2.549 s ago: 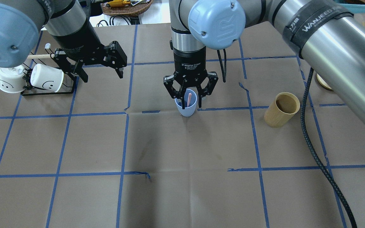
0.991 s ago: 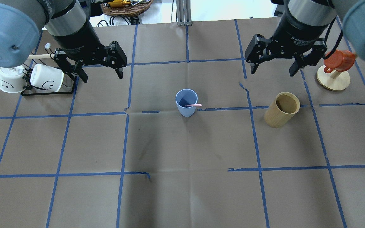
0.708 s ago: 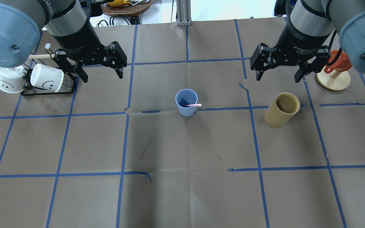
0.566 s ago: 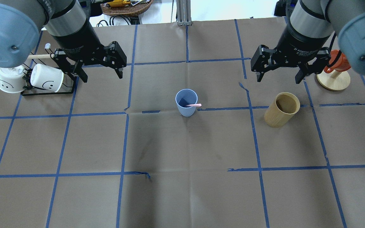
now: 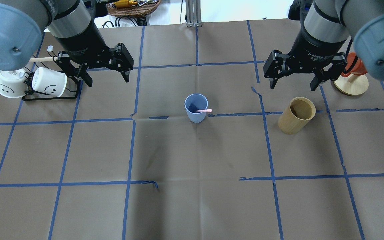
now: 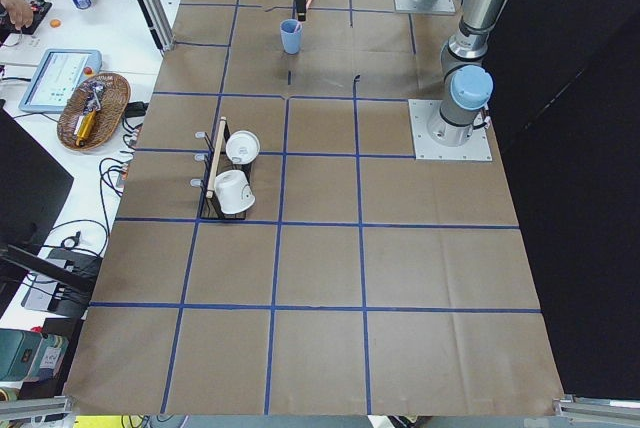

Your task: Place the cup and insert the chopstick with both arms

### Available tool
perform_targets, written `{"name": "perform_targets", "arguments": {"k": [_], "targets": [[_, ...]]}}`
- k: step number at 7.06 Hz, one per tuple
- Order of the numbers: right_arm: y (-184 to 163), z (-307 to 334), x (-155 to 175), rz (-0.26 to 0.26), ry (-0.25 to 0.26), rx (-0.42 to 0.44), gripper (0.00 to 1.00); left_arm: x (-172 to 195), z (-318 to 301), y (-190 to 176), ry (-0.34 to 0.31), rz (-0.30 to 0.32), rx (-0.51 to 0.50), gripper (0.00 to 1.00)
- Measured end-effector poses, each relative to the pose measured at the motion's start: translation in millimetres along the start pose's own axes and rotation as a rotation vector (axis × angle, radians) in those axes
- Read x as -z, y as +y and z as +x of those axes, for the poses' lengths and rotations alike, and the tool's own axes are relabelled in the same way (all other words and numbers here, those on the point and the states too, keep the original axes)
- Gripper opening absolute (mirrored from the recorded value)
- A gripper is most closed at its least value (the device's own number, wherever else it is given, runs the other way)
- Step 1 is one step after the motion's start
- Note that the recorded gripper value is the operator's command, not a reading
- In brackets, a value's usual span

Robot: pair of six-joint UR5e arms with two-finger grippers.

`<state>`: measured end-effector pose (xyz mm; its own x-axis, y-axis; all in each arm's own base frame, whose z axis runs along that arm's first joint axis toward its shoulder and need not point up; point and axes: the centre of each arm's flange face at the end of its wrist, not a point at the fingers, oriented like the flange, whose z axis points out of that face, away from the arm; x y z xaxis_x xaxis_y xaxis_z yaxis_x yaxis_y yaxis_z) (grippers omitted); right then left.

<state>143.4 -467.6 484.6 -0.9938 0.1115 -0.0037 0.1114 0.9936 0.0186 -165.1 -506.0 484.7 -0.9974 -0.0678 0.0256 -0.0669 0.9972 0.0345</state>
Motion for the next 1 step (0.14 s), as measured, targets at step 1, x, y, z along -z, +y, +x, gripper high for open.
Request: {"name": "perform_targets", "arguments": {"k": [1], "targets": [[1.1, 0.1, 0.7, -0.001, 0.0, 0.0, 1.0, -0.1, 0.3, 0.1, 0.001, 0.0, 0.0, 1.0]]}}
